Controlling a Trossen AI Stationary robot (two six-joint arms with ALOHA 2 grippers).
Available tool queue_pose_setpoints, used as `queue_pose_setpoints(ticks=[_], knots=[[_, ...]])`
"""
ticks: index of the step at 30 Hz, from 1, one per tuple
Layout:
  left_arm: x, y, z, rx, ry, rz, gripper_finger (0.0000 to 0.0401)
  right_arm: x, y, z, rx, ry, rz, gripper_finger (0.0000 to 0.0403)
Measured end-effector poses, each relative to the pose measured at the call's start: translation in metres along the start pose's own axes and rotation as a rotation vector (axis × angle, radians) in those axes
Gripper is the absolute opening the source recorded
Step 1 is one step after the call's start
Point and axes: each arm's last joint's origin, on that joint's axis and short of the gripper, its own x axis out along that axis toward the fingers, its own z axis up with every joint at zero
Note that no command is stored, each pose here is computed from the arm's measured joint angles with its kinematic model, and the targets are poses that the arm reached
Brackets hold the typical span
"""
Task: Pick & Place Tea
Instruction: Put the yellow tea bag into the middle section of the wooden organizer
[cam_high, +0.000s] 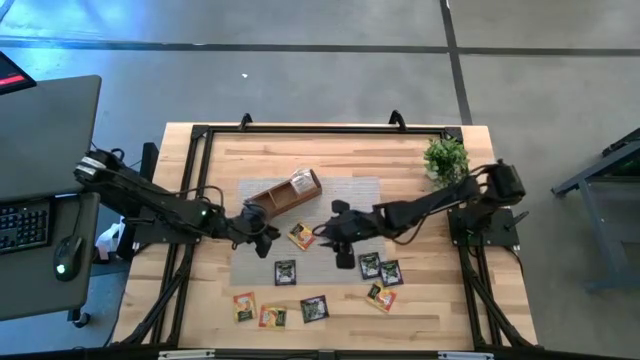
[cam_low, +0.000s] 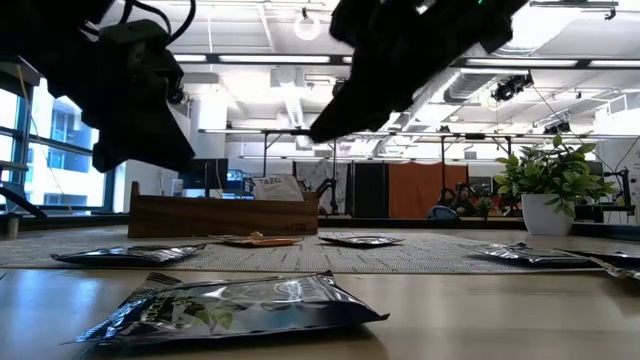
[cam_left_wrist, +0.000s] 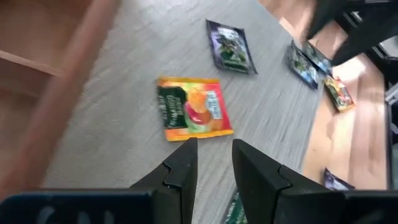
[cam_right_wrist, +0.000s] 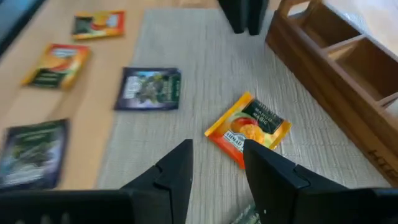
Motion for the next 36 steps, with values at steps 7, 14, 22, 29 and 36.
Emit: queue_pose_setpoints(ticks=[7, 14, 22, 29, 36], knots=[[0.026, 0.004, -0.015, -0.109, 0.018, 0.061, 0.0099, 0.048, -0.014, -0.029, 0.006, -0.003, -0.068, 0.011], [0.045, 0.015, -0.023, -0.255, -0.014, 0.167, 0.0099, 0.061, -0.036, -0.042, 0.046, 0.032, -0.136, 0.0023], [0.053, 0.019, -0.011, -0.305, -0.024, 0.132, 0.0099, 0.071, -0.039, -0.053, 0.084, 0.067, -0.048, 0.0008], [0.055, 0.023, -0.007, -0.33, 0.027, 0.116, 0.0099, 0.081, -0.038, -0.059, 0.101, 0.038, -0.021, 0.0003], [0.055, 0.022, -0.008, -0.328, 0.068, 0.095, 0.0099, 0.081, -0.039, -0.06, 0.115, 0.044, -0.043, 0.0003]])
